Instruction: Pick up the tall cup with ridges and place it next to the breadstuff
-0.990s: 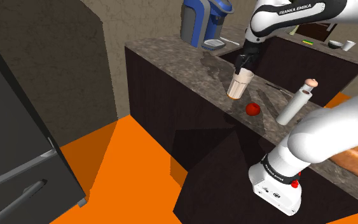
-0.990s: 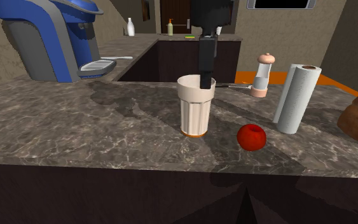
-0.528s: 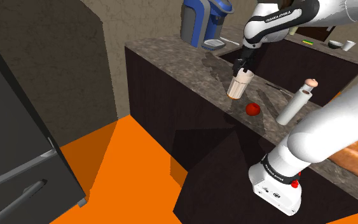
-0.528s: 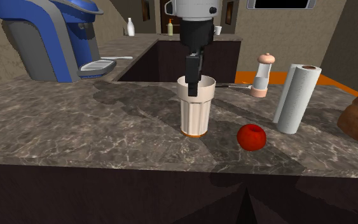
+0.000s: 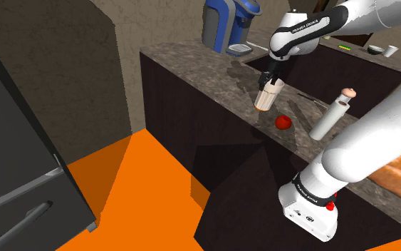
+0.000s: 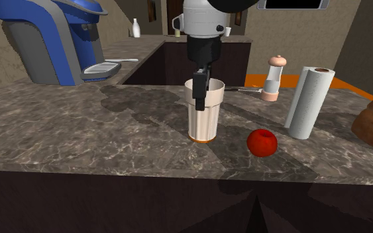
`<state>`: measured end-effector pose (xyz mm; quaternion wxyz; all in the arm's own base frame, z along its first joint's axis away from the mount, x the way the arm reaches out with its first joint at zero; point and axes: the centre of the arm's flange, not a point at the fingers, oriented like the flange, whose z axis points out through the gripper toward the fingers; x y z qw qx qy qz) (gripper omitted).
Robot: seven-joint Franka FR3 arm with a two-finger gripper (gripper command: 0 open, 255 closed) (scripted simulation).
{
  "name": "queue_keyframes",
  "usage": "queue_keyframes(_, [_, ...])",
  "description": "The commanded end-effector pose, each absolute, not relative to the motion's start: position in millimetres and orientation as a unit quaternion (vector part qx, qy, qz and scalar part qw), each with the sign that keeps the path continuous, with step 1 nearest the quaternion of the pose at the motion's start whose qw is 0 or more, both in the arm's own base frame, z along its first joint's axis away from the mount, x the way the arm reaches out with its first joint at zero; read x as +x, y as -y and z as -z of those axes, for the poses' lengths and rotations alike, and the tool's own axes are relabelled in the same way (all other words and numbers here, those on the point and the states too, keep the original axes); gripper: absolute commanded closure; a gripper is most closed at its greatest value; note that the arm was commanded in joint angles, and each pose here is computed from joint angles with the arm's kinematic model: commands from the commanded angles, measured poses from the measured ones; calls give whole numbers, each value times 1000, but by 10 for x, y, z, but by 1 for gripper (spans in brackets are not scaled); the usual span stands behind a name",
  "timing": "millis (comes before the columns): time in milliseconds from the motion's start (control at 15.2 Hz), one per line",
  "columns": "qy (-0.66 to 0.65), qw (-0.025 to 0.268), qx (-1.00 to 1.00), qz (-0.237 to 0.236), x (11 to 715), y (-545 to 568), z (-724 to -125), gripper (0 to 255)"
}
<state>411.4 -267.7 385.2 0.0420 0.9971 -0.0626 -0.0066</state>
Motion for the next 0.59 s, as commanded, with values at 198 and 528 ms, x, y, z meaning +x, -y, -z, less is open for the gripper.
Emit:
queue_keyframes(198, [63,42,997,7,4114,2677,-3847,0])
queue_keyframes(528, [63,42,997,7,4114,2677,-3847,255])
